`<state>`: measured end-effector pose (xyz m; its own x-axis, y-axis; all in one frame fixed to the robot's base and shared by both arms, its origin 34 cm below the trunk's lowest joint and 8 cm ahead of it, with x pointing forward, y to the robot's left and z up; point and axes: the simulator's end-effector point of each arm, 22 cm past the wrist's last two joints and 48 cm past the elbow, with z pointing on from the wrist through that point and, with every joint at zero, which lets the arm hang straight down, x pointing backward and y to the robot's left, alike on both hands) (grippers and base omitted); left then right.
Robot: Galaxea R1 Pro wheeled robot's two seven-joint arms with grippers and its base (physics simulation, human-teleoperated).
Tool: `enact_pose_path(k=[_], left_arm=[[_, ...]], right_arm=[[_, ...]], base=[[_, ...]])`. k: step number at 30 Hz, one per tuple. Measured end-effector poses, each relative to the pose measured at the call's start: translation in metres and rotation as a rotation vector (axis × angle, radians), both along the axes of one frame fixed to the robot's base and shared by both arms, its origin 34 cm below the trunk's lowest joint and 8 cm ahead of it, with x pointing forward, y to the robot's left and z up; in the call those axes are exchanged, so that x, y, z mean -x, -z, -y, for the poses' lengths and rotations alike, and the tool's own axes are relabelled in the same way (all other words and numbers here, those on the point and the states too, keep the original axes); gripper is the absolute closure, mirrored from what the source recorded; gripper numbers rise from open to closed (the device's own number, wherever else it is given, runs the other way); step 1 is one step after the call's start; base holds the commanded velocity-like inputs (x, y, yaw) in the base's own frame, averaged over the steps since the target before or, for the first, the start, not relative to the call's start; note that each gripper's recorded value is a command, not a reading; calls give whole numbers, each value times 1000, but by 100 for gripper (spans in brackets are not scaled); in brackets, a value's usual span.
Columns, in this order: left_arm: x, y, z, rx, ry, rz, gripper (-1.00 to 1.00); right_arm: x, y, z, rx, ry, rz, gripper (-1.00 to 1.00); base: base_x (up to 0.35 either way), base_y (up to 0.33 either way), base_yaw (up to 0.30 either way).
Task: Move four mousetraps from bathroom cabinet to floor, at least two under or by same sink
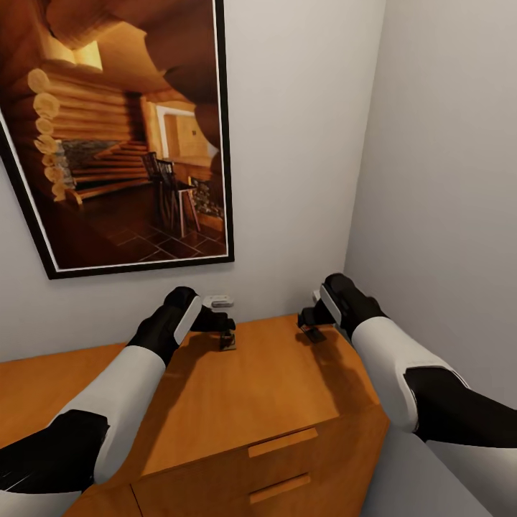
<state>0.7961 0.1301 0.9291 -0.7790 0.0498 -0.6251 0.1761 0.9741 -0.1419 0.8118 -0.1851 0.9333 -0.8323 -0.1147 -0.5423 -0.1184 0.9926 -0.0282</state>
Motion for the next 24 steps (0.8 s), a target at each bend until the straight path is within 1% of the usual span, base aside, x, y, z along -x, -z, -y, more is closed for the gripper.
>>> enact_pose_path(k=[10, 24], left_arm=[[0, 0, 0, -2, 0, 1, -100], [0, -1, -1, -5, 0, 4, -100]], right_arm=[[4, 8, 2, 3, 2, -21, -100], [4, 10, 6, 3, 5, -26, -100]], base=[[0, 0, 0], [0, 0, 0]])
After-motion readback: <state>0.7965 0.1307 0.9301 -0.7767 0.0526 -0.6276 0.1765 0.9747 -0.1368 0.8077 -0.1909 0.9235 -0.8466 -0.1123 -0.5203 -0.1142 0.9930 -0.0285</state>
